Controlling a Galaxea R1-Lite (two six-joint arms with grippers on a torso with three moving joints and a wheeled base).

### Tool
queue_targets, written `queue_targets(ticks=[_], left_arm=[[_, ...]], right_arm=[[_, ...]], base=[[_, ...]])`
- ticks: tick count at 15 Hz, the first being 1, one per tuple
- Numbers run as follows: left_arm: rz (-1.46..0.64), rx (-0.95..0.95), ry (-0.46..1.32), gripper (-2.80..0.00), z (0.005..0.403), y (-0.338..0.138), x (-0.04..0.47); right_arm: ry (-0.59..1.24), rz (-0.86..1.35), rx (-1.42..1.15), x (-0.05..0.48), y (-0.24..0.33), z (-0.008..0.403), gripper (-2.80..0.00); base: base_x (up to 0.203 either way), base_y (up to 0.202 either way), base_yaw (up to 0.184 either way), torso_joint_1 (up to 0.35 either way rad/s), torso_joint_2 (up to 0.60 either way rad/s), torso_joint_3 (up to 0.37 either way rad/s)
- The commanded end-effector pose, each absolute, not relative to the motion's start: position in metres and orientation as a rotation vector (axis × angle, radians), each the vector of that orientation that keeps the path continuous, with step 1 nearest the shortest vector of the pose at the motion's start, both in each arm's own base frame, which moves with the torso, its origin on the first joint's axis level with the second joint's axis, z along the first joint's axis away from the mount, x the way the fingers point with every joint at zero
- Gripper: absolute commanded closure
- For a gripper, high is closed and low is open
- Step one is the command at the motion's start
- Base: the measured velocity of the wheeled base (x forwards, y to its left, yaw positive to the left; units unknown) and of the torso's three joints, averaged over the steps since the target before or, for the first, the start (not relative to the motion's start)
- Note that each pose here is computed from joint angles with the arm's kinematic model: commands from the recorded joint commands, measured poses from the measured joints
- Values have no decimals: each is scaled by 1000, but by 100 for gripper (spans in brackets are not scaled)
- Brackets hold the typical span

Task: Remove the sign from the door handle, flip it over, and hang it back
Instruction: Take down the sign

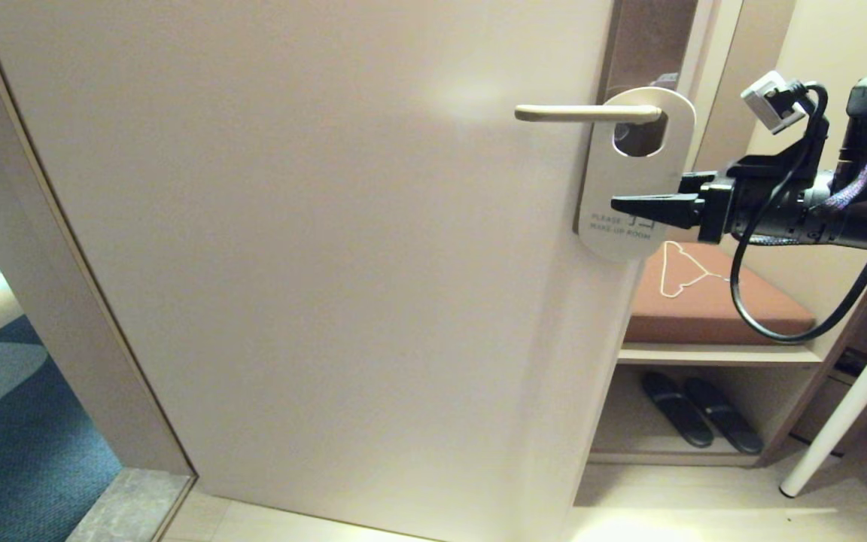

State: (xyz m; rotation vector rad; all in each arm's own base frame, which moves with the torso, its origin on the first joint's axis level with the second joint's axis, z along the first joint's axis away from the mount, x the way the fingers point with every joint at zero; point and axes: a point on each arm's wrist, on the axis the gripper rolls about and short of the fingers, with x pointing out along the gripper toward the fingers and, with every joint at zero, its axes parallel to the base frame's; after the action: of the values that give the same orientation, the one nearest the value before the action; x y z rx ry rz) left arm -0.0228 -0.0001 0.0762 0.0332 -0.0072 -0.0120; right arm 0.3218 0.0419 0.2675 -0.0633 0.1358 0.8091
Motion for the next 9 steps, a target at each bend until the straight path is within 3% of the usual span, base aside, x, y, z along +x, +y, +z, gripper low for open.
queue_targets(ticks=[1,9], left_arm=[[-12,34,-5,0,76,0,-23],[-12,34,-5,0,76,0,-23]], right_arm=[[131,814,-67,321,42,268,0],[133,823,-66,309,42,268,0]], base=[[0,0,0,0,0,0],[0,0,0,0,0,0]])
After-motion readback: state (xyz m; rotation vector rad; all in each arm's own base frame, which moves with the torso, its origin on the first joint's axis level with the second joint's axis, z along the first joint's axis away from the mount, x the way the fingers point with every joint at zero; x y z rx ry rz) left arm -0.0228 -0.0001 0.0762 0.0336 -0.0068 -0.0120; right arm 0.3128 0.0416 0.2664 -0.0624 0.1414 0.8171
